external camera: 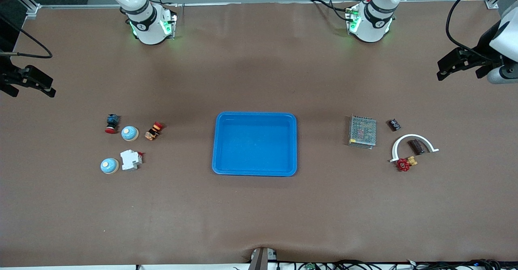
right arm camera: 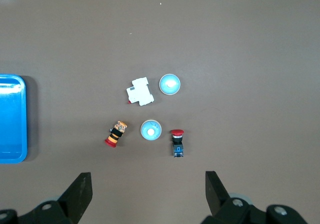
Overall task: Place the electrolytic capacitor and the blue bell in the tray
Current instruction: 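Reach the left gripper to the small capacitor while the right gripper reaches a bell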
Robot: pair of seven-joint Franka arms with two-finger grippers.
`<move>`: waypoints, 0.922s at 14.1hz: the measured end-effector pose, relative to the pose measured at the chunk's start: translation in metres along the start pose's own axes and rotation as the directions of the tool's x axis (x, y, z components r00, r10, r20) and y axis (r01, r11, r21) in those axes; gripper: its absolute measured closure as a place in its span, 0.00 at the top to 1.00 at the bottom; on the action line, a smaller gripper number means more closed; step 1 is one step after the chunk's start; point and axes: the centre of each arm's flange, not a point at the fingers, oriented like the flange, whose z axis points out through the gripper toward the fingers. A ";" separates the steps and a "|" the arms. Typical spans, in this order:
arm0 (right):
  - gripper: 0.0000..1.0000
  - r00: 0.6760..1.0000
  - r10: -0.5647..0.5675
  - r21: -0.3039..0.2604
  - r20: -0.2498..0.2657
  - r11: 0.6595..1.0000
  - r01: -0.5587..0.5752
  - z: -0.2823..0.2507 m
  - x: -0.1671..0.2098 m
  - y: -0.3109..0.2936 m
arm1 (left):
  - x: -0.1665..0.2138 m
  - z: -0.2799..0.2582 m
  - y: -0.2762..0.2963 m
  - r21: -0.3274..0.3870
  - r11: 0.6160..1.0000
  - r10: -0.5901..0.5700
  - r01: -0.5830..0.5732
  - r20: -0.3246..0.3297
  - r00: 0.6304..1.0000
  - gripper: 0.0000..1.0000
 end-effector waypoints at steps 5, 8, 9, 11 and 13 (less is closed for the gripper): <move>1.00 1.000 0.000 0.000 0.004 1.000 0.000 0.000 0.000 0.000 | 0.000 0.000 -0.001 0.001 1.000 -0.002 0.002 0.002 1.000 1.00; 1.00 1.000 0.000 0.000 0.004 1.000 0.000 0.000 0.000 0.000 | 0.000 0.007 -0.002 0.009 1.000 -0.002 0.002 0.021 1.000 1.00; 1.00 1.000 0.000 0.000 0.004 1.000 0.000 0.000 0.000 0.000 | 0.001 0.016 -0.002 0.012 1.000 -0.002 0.002 0.039 0.999 1.00; 1.00 1.000 0.000 0.000 0.003 1.000 0.000 0.000 0.000 0.000 | 0.005 0.040 -0.003 0.020 1.000 -0.006 0.004 0.083 0.997 1.00; 1.00 1.000 -0.003 0.001 0.002 1.000 0.003 0.000 0.000 -0.001 | 0.011 0.070 -0.013 0.025 0.999 -0.027 0.024 0.112 0.993 1.00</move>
